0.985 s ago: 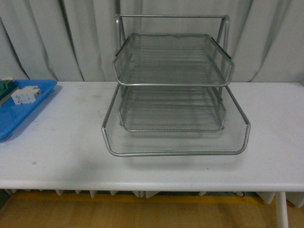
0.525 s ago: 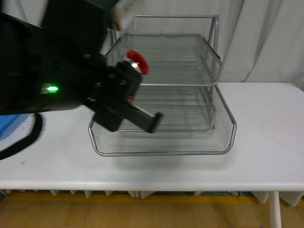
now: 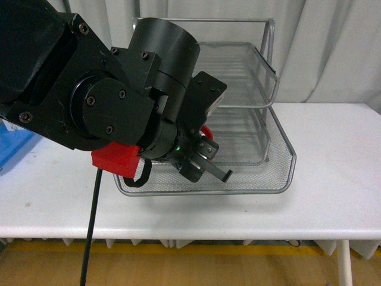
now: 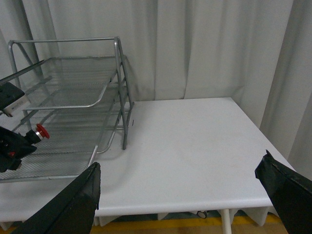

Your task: Place button on rack with both arms

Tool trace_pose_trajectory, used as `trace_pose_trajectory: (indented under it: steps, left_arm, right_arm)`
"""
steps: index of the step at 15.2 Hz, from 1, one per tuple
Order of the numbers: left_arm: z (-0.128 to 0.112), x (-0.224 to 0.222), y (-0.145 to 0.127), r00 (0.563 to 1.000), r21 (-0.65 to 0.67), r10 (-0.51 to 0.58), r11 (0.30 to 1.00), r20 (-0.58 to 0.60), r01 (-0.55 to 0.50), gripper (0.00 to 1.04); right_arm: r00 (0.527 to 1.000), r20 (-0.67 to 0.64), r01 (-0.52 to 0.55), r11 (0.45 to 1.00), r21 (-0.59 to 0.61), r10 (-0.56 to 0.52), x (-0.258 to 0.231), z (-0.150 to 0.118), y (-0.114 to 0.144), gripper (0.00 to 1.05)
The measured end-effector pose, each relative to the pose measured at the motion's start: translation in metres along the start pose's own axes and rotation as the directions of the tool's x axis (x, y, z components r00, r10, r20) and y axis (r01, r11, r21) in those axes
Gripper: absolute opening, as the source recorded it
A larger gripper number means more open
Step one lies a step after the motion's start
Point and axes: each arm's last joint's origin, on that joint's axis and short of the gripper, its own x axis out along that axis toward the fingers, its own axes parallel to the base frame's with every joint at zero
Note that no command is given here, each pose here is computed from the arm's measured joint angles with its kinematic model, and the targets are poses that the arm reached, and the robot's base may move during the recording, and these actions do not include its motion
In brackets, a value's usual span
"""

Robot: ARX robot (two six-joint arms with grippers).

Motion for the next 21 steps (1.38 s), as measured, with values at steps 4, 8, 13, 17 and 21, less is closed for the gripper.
trace_pose_trajectory:
  steps: [4, 8, 13, 17, 21]
  left_arm:
    - [0.002, -0.034, 0.005, 0.996, -0.069, -0.015, 0.997, 0.084, 0.021, 0.9]
    - [-0.014, -0.102, 0.015, 0.908, -0.247, 0.149, 0.968, 0.391, -0.053, 0.93]
    - [-0.097, -0.168, 0.055, 0.738, -0.543, 0.497, 0.813, 0.457, -0.21, 0.29]
    - [-0.137, -0.2, 0.061, 0.761, -0.539, 0.488, 0.813, 0.428, -0.219, 0.02]
    - [-0.157, -0.221, 0.06, 0.772, -0.535, 0.477, 0.817, 0.42, -0.215, 0.02]
  right_arm:
    - [1.0, 0.0, 0.0, 1.0, 0.0, 0.0, 0.0, 0.0, 0.0, 0.98]
    - [1.0, 0.0, 0.0, 1.0, 0.0, 0.0, 0.0, 0.0, 0.0, 0.98]
    - [1.0, 0.0, -0.002, 1.0, 0.0, 0.002, 0.0, 0.0, 0.0, 0.98]
    - [1.0, 0.0, -0.001, 1.0, 0.0, 0.001, 0.0, 0.0, 0.0, 0.98]
    - [1.0, 0.0, -0.001, 1.0, 0.0, 0.001, 0.0, 0.0, 0.0, 0.98]
